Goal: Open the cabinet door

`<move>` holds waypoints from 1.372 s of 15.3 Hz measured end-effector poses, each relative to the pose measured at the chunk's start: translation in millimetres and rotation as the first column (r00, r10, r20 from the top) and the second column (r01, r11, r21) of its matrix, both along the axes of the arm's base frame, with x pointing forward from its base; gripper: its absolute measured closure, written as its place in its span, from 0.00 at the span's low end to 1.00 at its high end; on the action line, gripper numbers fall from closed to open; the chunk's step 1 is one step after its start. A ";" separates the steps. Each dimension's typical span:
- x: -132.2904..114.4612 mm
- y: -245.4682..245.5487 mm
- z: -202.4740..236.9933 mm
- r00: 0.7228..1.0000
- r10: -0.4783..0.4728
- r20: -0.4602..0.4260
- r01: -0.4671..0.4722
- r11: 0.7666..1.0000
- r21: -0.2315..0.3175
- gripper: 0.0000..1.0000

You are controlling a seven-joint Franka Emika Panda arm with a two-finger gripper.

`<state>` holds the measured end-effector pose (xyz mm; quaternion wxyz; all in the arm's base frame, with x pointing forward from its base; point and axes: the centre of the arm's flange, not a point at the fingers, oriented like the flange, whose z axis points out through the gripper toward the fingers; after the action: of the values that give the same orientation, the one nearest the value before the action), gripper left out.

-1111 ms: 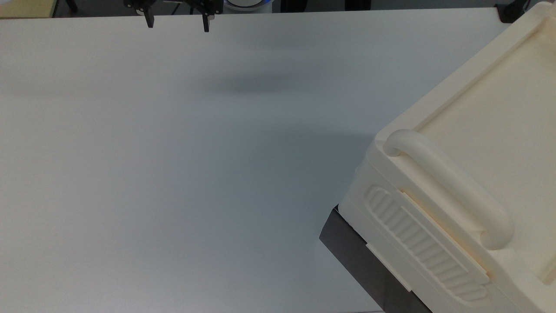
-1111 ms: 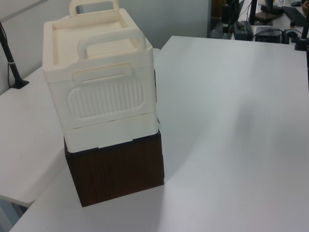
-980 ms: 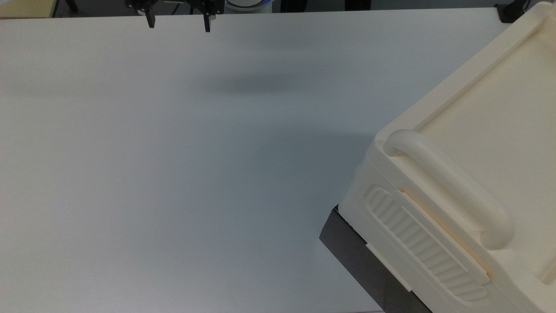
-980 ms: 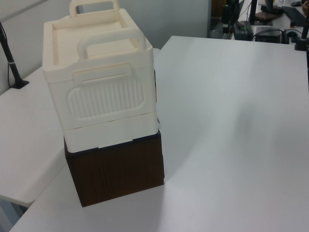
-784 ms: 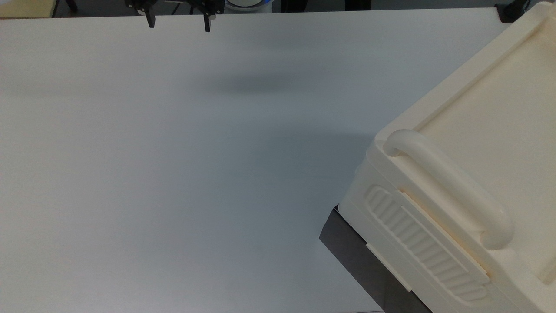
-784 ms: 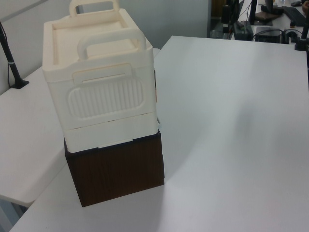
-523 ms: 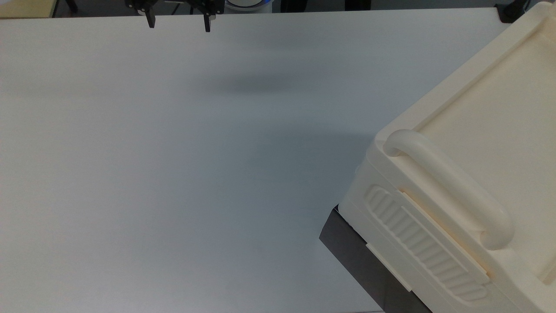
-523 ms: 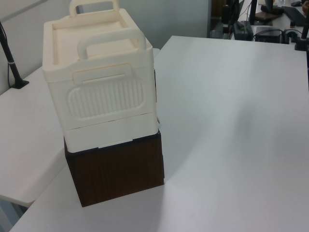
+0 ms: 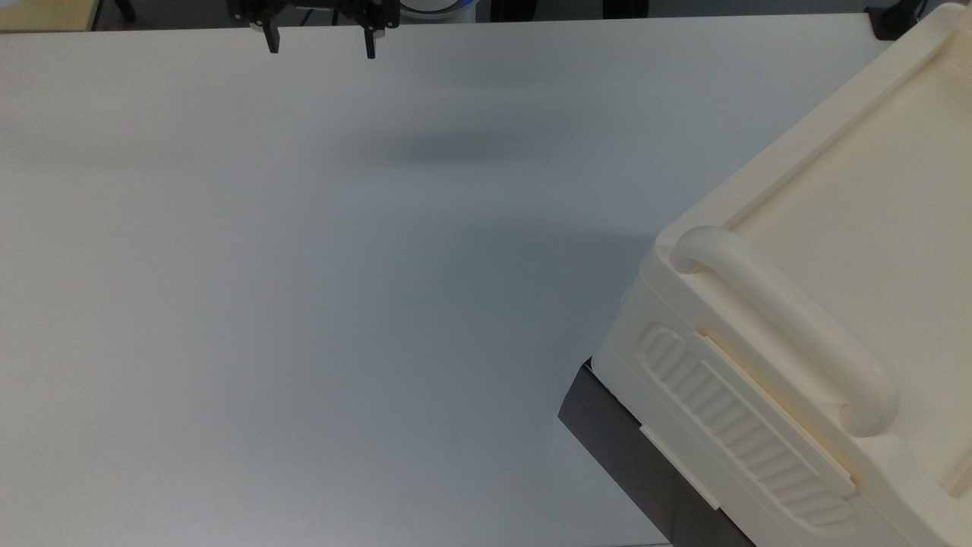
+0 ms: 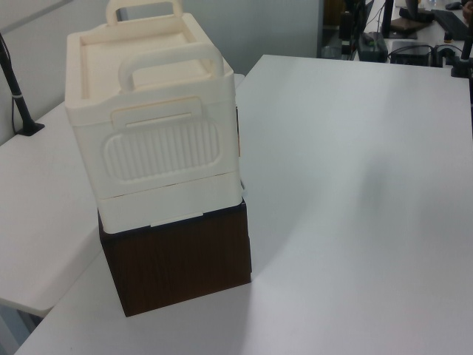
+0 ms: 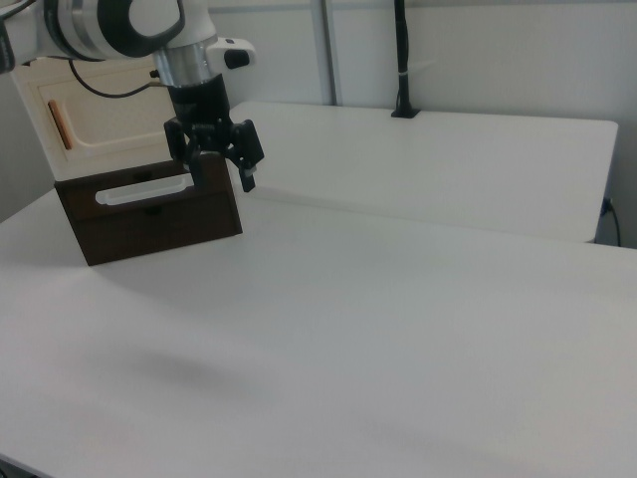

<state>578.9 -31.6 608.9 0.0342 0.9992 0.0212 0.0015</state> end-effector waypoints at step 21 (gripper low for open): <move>-20.2 322.8 41.6 0.753 0.511 0.415 -0.581 0.812 0.056 0.00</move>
<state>558.6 291.2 650.5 -0.0553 0.9277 0.3057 0.2072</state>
